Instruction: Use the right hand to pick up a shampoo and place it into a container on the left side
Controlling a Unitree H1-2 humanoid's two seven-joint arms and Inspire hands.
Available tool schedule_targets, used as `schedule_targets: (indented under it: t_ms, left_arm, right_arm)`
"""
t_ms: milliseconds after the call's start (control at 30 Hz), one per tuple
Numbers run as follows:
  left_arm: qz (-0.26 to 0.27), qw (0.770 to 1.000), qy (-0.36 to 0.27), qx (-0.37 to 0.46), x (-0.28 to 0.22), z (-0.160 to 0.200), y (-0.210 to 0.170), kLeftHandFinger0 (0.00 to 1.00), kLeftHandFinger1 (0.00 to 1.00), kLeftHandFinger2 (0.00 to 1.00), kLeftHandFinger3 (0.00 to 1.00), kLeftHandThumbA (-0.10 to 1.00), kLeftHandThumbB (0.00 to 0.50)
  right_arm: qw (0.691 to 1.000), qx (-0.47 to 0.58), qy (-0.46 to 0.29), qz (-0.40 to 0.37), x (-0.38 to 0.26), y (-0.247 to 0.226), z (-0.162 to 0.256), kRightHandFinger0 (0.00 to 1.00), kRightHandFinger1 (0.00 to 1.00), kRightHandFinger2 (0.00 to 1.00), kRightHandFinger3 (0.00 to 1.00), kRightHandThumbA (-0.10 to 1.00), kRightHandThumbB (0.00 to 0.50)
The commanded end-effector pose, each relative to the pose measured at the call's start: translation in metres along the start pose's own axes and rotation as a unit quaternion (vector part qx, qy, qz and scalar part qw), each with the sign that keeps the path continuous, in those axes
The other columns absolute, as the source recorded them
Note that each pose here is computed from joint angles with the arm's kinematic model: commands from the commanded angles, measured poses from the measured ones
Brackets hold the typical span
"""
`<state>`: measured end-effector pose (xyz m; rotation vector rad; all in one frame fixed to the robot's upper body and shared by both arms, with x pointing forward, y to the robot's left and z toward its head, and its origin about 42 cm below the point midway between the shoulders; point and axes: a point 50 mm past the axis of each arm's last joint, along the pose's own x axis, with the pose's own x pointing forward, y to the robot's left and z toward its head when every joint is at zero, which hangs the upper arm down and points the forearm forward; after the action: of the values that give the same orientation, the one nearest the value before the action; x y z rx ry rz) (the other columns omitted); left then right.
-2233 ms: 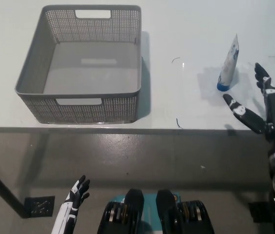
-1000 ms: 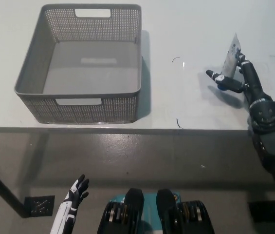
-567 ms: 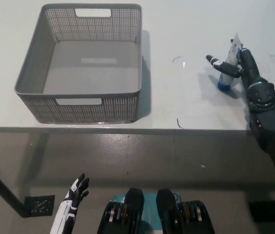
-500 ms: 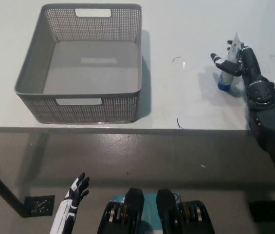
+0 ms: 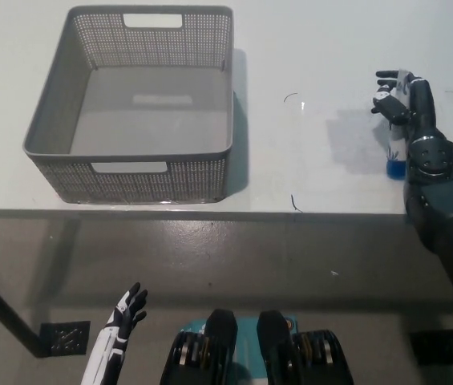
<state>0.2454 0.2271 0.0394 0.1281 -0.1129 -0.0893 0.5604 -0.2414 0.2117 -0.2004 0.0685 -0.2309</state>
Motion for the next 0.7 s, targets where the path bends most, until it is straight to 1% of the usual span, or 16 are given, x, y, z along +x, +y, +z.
schedule_targets:
  t_ms: [0,67,100,167,233,267,333,367,400,433,467,533,567,600,667]
  left_arm:
    - [0.001,1.0,-0.031,-0.002,0.005,0.008,0.003,1.0,1.0,1.0,1.0,1.0,0.18]
    - [0.0,1.0,-0.031,0.0,0.005,0.008,0.004,1.0,1.0,1.0,1.0,1.0,0.17]
    - [0.001,1.0,-0.03,-0.002,0.006,0.008,0.003,1.0,1.0,1.0,1.0,1.0,0.176]
    - [0.001,1.0,-0.031,-0.002,0.007,0.008,0.004,1.0,1.0,1.0,1.0,1.0,0.168]
    - [0.0,1.0,-0.031,-0.002,0.006,0.008,0.003,1.0,1.0,1.0,1.0,1.0,0.167]
    - [0.0,1.0,-0.031,-0.001,0.007,0.008,0.003,1.0,1.0,1.0,1.0,1.0,0.159]
    - [0.0,0.999,-0.032,-0.002,0.007,0.009,0.004,1.0,1.0,1.0,1.0,1.0,0.161]
    - [0.0,0.999,-0.033,-0.001,0.007,0.009,0.004,1.0,1.0,1.0,1.0,1.0,0.16]
    - [0.001,0.999,-0.033,0.0,0.007,0.009,0.004,1.0,1.0,1.0,1.0,1.0,0.16]
    - [0.001,0.999,-0.033,0.0,0.007,0.009,0.004,1.0,1.0,1.0,1.0,1.0,0.166]
    - [0.001,0.999,-0.033,0.0,0.008,0.009,0.004,1.0,1.0,1.0,1.0,1.0,0.169]
    - [0.0,0.999,-0.032,0.0,0.007,0.008,0.004,1.0,1.0,1.0,1.0,1.0,0.172]
    - [0.0,0.999,-0.032,-0.001,0.007,0.008,0.005,1.0,1.0,1.0,1.0,1.0,0.171]
    - [0.001,0.999,-0.032,-0.003,0.007,0.008,0.005,1.0,1.0,1.0,1.0,1.0,0.166]
    - [0.003,1.0,-0.03,-0.004,0.006,0.007,0.004,1.0,1.0,1.0,1.0,1.0,0.169]
  right_arm:
    - [0.996,0.05,-0.072,-0.027,0.011,-0.006,0.046,0.0,0.34,0.69,0.67,-0.1,0.127]
    - [0.994,0.06,-0.085,-0.026,0.012,-0.002,0.056,0.0,0.35,0.7,0.68,-0.1,0.118]
    - [0.994,0.057,-0.09,-0.026,0.012,-0.001,0.062,0.0,0.36,0.71,0.7,-0.1,0.12]
    - [0.991,0.059,-0.118,-0.026,0.012,0.004,0.077,0.0,0.36,0.71,0.71,-0.1,0.131]
    - [0.989,0.065,-0.135,-0.022,0.013,0.007,0.089,0.0,0.37,0.71,0.71,-0.1,0.129]
    - [0.987,0.073,-0.141,-0.019,0.012,0.008,0.094,0.0,0.36,0.72,0.72,-0.1,0.125]
    - [0.982,0.092,-0.167,-0.007,0.011,0.014,0.11,0.0,0.35,0.7,0.73,-0.1,0.102]
    - [0.979,0.092,-0.181,-0.004,0.009,0.017,0.117,0.0,0.34,0.68,0.73,-0.1,0.104]
    - [0.978,0.094,-0.185,-0.001,0.009,0.019,0.122,0.0,0.31,0.69,0.77,-0.1,0.097]
    - [0.975,0.106,-0.194,0.005,0.007,0.022,0.13,0.0,0.32,0.7,0.78,-0.1,0.104]
    - [0.971,0.116,-0.208,0.008,0.005,0.026,0.139,0.0,0.31,0.7,0.74,-0.1,0.114]
    - [0.969,0.118,-0.217,0.01,0.001,0.033,0.151,0.0,0.3,0.69,0.72,-0.1,0.124]
    - [0.969,0.119,-0.217,0.011,0.001,0.034,0.153,0.0,0.31,0.68,0.71,-0.1,0.171]
    - [0.967,0.121,-0.223,0.014,-0.002,0.039,0.162,0.0,0.25,0.65,0.69,-0.1,0.131]
    - [0.965,0.124,-0.231,0.022,-0.007,0.05,0.177,0.0,0.26,0.67,0.72,-0.1,0.126]
